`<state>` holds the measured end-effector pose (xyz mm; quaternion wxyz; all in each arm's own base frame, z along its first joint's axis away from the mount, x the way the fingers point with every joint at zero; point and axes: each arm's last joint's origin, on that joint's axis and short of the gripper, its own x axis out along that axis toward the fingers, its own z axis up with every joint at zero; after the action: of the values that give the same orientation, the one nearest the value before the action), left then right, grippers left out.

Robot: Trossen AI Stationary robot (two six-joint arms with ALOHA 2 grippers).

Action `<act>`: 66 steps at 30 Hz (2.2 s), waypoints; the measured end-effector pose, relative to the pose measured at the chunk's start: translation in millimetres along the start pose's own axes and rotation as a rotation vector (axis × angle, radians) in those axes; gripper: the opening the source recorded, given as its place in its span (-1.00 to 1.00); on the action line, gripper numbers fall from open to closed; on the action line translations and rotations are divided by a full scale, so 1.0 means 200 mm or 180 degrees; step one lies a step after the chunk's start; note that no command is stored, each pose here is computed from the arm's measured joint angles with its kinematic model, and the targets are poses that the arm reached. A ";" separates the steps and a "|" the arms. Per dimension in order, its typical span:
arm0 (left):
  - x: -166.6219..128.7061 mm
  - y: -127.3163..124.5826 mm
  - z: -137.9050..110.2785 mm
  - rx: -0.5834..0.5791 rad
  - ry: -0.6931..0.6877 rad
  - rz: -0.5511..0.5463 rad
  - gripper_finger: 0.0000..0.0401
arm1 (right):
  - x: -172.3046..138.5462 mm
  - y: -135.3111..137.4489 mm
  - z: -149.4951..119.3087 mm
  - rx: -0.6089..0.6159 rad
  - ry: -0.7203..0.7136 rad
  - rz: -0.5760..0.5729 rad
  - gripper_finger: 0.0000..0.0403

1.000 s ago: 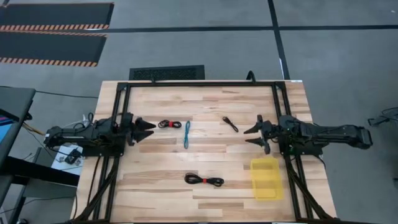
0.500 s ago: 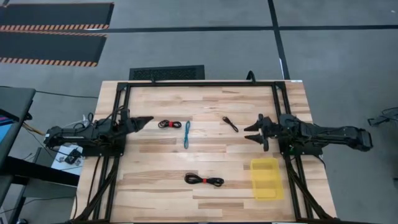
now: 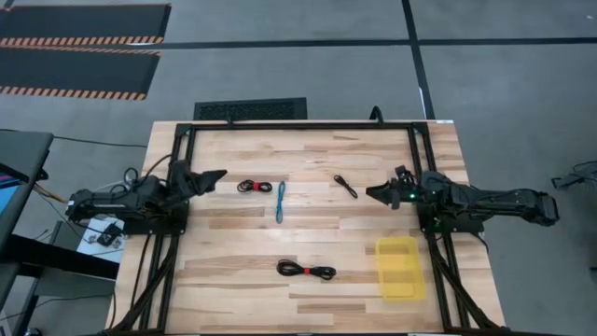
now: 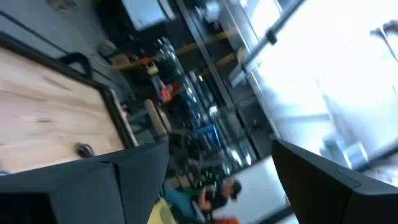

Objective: Pick and place USB-C Cables
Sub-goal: Put the top right black charger cable into the yellow bin

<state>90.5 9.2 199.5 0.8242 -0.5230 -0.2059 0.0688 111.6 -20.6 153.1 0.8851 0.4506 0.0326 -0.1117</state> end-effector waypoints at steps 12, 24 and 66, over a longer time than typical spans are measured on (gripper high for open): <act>0.09 -0.19 0.05 0.0206 0.0506 0.0157 0.40 | -0.06 0.29 0.23 0.0082 -0.1018 0.0858 0.05; 0.25 -0.25 -0.01 0.0483 0.1472 0.0945 0.40 | 0.13 0.68 0.54 -0.0832 -0.0154 -0.0449 0.05; 0.41 -0.24 -0.07 0.1043 0.1630 0.1432 0.40 | 0.81 0.27 0.34 -0.1081 0.2702 -0.3145 0.29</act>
<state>165.9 3.7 260.1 0.8860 -0.4166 0.1406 0.1471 277.7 -72.3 210.1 0.6989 0.2422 0.5972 -0.3102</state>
